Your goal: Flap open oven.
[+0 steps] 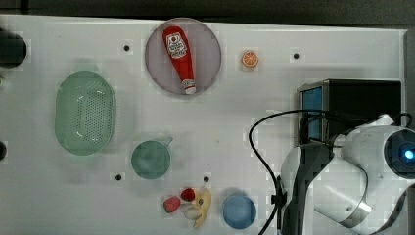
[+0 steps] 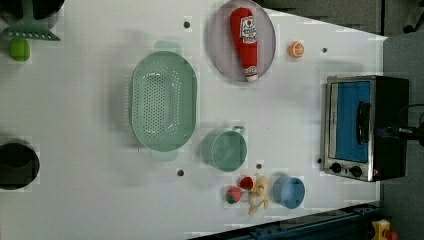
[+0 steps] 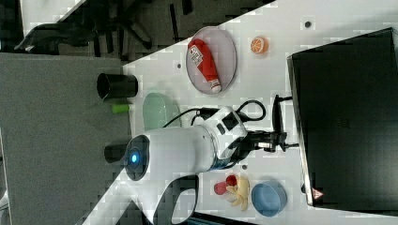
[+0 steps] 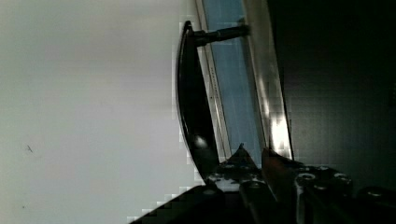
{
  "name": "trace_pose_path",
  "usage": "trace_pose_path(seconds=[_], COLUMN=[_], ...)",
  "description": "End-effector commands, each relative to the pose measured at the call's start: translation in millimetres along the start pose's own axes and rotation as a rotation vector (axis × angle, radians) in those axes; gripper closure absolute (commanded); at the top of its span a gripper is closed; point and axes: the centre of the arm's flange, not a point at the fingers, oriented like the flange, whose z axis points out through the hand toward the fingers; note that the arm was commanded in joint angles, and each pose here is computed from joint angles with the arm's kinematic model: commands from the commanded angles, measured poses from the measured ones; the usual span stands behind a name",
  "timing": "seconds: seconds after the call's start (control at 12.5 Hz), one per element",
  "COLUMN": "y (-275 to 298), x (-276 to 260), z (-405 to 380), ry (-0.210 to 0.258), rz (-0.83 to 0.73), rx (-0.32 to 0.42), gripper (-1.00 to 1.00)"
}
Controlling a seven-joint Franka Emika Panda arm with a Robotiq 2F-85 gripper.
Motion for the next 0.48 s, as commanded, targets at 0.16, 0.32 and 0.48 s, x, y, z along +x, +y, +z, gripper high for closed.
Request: trace_pose_path(seconds=[0.16,0.32,0.48], y=[-11.7,-16.0,-18.4], x=[10.9,9.9,12.3], z=[8.5,22.6,31.1], ry=[0.049,0.03,0.034], rz=[-0.07,-0.077,-0.083], rx=[-0.019,-0.02,-0.027], gripper=[0.65,0.65,0.65])
